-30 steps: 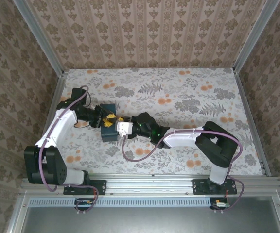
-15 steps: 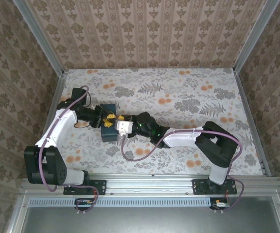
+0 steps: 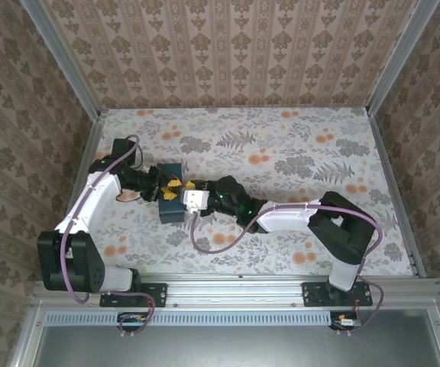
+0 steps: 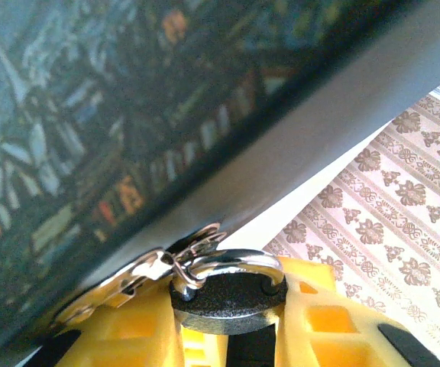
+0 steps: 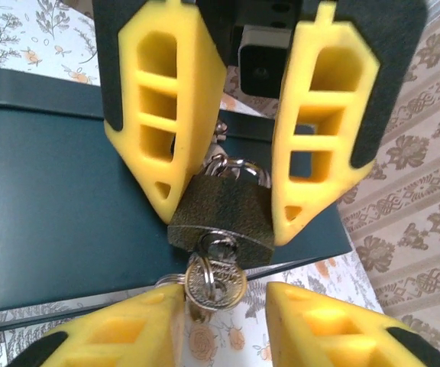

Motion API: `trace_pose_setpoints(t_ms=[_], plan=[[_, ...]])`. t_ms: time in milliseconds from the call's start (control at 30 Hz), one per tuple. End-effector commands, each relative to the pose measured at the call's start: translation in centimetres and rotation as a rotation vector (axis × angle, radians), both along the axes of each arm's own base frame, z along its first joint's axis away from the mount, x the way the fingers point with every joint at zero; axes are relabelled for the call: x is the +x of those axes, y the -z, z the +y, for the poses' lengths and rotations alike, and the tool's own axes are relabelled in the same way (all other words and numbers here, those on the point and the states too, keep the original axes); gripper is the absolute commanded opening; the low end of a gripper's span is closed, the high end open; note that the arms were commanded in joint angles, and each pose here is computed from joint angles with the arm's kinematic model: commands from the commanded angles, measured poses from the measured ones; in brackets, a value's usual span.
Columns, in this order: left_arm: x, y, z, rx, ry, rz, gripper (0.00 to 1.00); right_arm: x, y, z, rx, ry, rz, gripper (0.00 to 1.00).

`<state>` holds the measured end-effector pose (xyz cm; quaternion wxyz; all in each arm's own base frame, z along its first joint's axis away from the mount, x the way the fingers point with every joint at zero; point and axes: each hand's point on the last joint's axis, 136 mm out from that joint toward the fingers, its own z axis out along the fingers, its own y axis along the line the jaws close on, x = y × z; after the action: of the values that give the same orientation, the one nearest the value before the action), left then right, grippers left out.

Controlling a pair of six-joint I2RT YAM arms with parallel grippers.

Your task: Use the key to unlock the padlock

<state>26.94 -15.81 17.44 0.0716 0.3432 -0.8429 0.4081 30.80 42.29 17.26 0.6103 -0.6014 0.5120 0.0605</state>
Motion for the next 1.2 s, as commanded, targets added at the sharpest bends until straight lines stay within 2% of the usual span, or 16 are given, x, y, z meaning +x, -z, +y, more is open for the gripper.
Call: trace_pose_setpoints(t_ms=[0, 1167], plan=[[-0.3, -1.5, -0.1, -0.022, 0.004, -0.043, 0.07, -0.2, -4.6, 0.3, 0.085, -0.013, -0.055, 0.35], [-0.4, -1.9, -0.5, -0.040, 0.010, -0.057, 0.07, -1.2, -3.2, 2.2, 0.028, -0.080, -0.046, 0.25]])
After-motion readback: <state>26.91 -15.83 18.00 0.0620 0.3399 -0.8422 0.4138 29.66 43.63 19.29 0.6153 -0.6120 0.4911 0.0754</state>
